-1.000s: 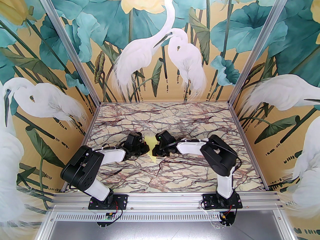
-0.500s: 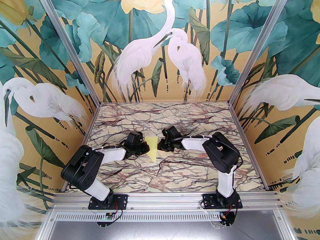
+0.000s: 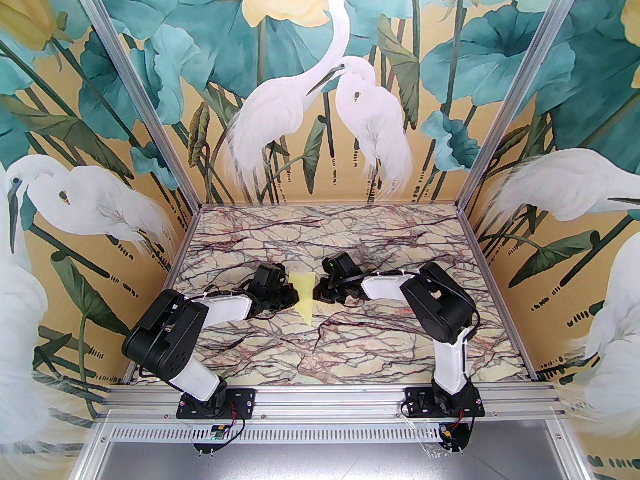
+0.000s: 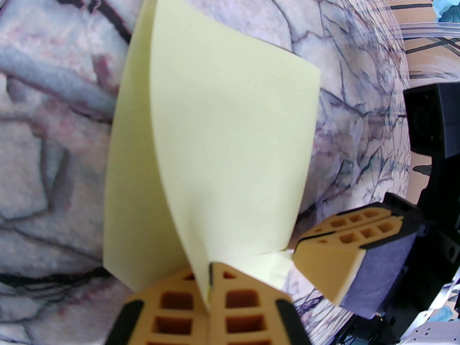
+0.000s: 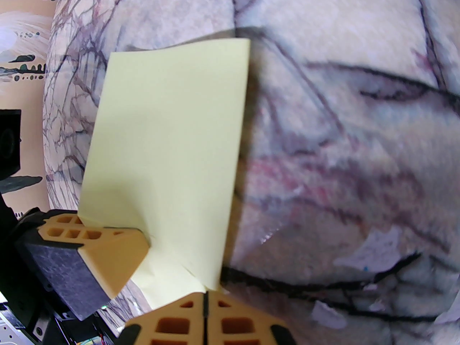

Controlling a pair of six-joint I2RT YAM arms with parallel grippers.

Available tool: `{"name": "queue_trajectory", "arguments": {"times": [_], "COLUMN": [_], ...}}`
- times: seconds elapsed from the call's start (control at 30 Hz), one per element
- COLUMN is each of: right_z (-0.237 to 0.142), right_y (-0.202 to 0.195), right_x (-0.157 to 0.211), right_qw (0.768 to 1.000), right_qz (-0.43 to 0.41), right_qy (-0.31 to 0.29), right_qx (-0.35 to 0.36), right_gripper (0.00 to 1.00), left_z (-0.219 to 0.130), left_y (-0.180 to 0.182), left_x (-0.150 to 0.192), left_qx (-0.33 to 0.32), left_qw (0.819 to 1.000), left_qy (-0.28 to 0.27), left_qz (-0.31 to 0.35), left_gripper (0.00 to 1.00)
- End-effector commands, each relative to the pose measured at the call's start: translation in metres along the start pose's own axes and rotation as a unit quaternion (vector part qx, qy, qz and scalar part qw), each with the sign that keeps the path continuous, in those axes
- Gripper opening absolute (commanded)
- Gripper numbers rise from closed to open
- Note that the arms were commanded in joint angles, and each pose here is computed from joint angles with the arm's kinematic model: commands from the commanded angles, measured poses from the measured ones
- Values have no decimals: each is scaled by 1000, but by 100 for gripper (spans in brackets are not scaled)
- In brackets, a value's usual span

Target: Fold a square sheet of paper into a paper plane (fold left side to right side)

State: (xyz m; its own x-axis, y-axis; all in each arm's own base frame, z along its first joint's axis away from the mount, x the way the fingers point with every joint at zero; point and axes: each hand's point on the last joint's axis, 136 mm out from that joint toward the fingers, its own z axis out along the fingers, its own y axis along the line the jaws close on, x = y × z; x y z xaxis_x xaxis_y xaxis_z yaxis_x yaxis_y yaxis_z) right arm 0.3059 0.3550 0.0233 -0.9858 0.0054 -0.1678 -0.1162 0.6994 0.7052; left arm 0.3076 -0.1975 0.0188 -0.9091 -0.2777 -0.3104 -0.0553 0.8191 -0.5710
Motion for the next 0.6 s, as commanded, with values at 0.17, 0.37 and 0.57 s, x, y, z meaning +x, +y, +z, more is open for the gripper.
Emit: {"name": "queue_trajectory", "arguments": {"times": [0.17,0.37,0.57], "right_z": [-14,-8,7], "right_y": [13,16,9], "right_x": [0,6,7], "right_qw": [1000,1000,1000], "right_qz": [-14,-17,-13], "right_qy": [-25,-12,4], "right_qx": [-10,-15,-10], "right_gripper": [8,8,3], "left_z": [5,5,5], "left_y": [1,1,1], "left_x": [2,2,3], "left_qx": [-8,-7,-8], "left_qw": [1000,1000,1000], "left_qy": [6,7,9], "left_qz": [4,4,4], "left_gripper": [5,5,5]}}
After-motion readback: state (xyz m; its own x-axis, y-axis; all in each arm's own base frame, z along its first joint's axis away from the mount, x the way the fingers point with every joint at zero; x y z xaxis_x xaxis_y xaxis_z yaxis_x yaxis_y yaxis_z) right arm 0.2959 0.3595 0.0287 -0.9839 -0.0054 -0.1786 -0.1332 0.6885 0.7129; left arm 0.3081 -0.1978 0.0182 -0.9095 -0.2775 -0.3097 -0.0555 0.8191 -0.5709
